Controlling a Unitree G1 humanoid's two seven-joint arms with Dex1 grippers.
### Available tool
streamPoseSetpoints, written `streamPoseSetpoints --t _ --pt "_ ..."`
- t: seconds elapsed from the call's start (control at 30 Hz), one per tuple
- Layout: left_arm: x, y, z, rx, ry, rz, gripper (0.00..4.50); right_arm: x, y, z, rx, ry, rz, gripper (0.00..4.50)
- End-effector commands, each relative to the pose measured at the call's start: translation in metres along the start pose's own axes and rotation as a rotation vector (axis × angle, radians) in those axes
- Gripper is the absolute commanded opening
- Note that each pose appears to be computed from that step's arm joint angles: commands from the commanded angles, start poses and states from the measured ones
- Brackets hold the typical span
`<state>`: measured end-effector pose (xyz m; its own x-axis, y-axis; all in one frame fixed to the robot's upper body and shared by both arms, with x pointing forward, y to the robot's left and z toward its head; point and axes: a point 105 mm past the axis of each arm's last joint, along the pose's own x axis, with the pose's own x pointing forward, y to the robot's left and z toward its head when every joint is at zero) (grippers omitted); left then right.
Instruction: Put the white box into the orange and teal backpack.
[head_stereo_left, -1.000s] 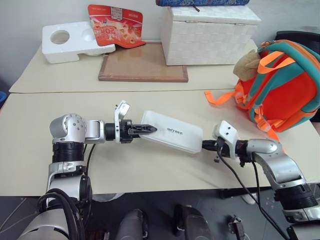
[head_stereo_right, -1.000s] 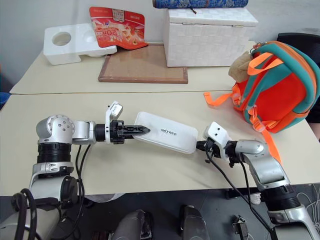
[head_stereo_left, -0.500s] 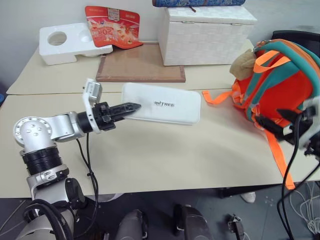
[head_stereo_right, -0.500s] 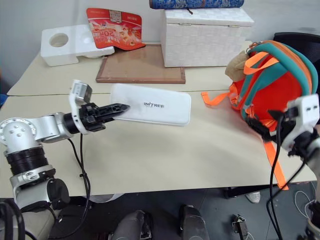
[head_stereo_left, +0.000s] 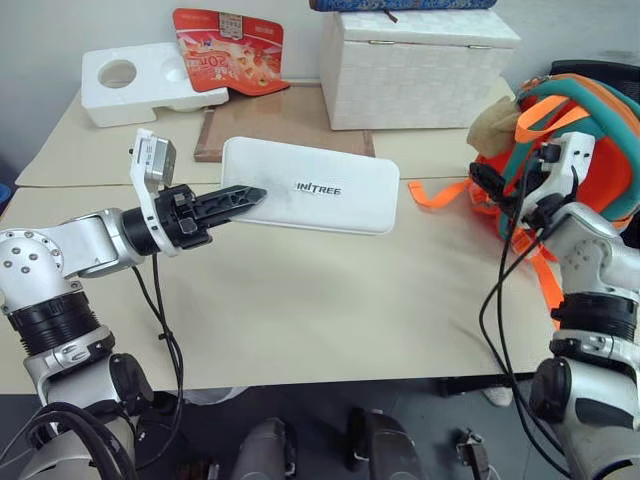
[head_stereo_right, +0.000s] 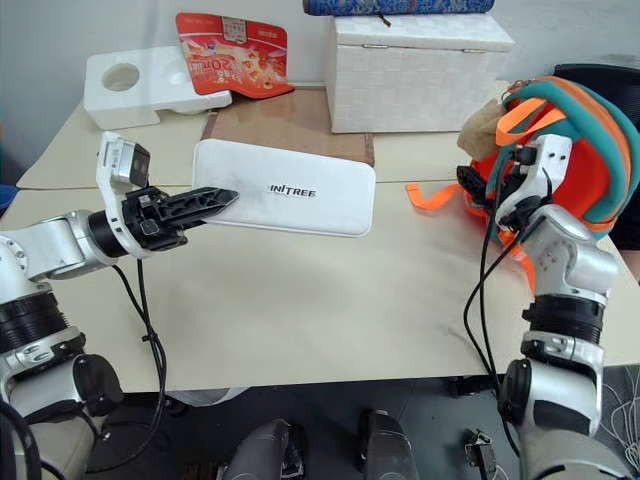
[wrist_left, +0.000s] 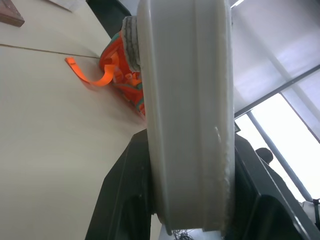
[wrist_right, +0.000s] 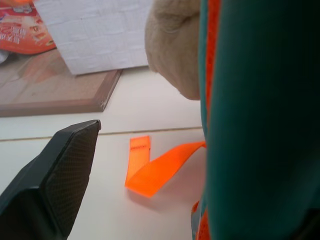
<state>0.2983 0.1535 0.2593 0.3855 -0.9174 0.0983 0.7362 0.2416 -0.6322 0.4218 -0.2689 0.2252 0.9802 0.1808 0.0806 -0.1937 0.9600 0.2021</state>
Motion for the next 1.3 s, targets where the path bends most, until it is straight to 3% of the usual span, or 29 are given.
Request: streamPoseSetpoints --t 0.03,0.2,0.37,0.57,0.77,1.03,1.3 --pt "-0.003 -0.015 0.012 0.095 -0.049 -0.02 1.44 0.004 0.005 0.016 -0.052 -0.069 0.049 3.53" --pt "-0.008 -0.014 0.021 0.133 -0.087 0.012 1.44 -0.001 0.028 0.022 -0.108 -0.066 0.235 1.81" --pt "-0.015 -0.015 0.038 0.177 -0.141 0.032 1.44 -0.034 0.081 0.027 -0.142 0.022 0.62 0.05" --pt "-0.022 -0.013 0.061 0.243 -0.207 0.06 1.44 -0.104 0.128 0.028 -0.193 0.215 1.015 0.05" --pt "-0.02 -0.024 0.071 0.372 -0.21 0.001 1.44 -0.154 0.146 0.043 -0.153 0.322 1.208 0.05" --pt "0.001 -0.034 0.063 0.521 -0.192 -0.102 1.44 -0.189 0.148 0.034 -0.12 0.459 1.305 0.05" --pt "0.035 -0.024 0.052 0.684 -0.104 -0.15 1.44 -0.193 0.14 0.037 -0.096 0.496 1.321 0.05"
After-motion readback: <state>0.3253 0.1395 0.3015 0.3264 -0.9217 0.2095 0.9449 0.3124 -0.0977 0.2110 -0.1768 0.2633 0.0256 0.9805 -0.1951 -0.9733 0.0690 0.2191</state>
